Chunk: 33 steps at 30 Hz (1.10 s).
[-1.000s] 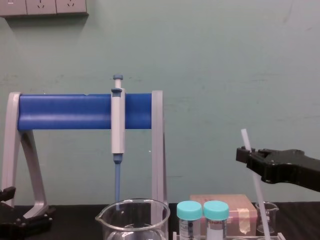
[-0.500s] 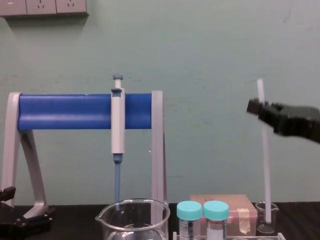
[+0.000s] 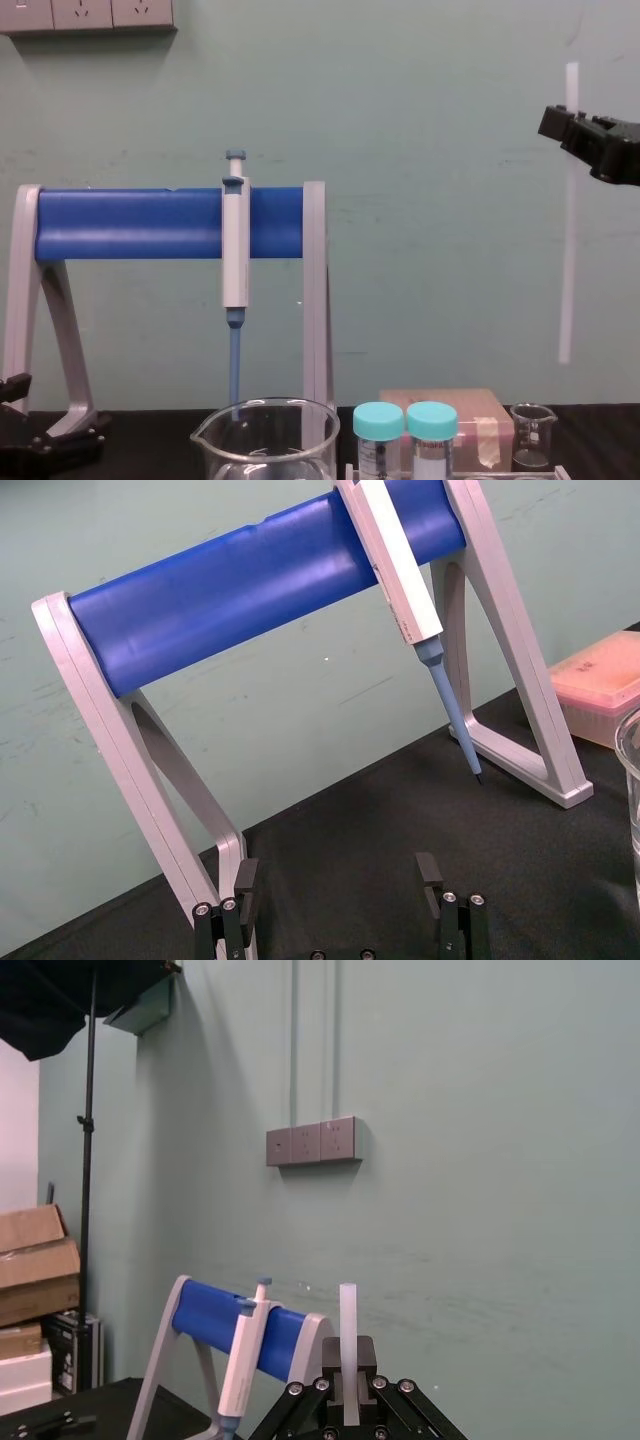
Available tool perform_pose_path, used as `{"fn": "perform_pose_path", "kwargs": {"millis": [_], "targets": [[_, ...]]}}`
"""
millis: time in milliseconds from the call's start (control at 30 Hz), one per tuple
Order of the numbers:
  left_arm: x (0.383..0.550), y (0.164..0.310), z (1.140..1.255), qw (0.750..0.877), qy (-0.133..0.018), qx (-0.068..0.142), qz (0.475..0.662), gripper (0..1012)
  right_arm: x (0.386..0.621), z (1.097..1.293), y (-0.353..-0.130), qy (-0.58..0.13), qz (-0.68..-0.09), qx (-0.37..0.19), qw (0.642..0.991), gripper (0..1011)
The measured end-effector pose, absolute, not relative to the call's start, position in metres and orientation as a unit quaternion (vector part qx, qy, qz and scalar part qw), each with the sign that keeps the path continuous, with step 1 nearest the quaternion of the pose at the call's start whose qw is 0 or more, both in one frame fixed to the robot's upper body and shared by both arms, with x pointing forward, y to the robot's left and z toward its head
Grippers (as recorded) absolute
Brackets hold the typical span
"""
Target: Pick up the stirring rod with one hand, then place it down.
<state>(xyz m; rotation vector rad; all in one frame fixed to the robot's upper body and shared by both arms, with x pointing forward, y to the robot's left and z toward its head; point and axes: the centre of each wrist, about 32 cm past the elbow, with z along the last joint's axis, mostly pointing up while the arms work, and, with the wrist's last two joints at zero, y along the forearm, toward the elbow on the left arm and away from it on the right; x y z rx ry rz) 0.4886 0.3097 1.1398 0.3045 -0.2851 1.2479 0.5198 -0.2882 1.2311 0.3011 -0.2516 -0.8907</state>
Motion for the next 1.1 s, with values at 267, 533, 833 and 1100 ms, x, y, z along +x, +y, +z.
{"fn": "perform_pose_path", "kwargs": {"millis": [267,533,833,1100], "targets": [[0.4886,0.3097,1.1398,0.791,-0.132,0.141,0.580,1000,0.5169,1.2327,-0.2882,-0.126,-0.431,0.146,0.881,73],[0.4886,0.3096,1.1398,0.791,-0.132,0.141,0.580,1000,0.5156,1.2317,-0.2875,-0.125,-0.432,0.145,0.881,73],[0.4886,0.3097,1.1398,0.791,-0.132,0.141,0.580,1000,0.5157,1.2315,-0.2871,-0.125,-0.431,0.143,0.882,73],[0.4886,0.3097,1.1398,0.791,-0.132,0.141,0.580,1001,0.5168,1.2321,-0.2865,-0.124,-0.428,0.142,0.884,73]]}}
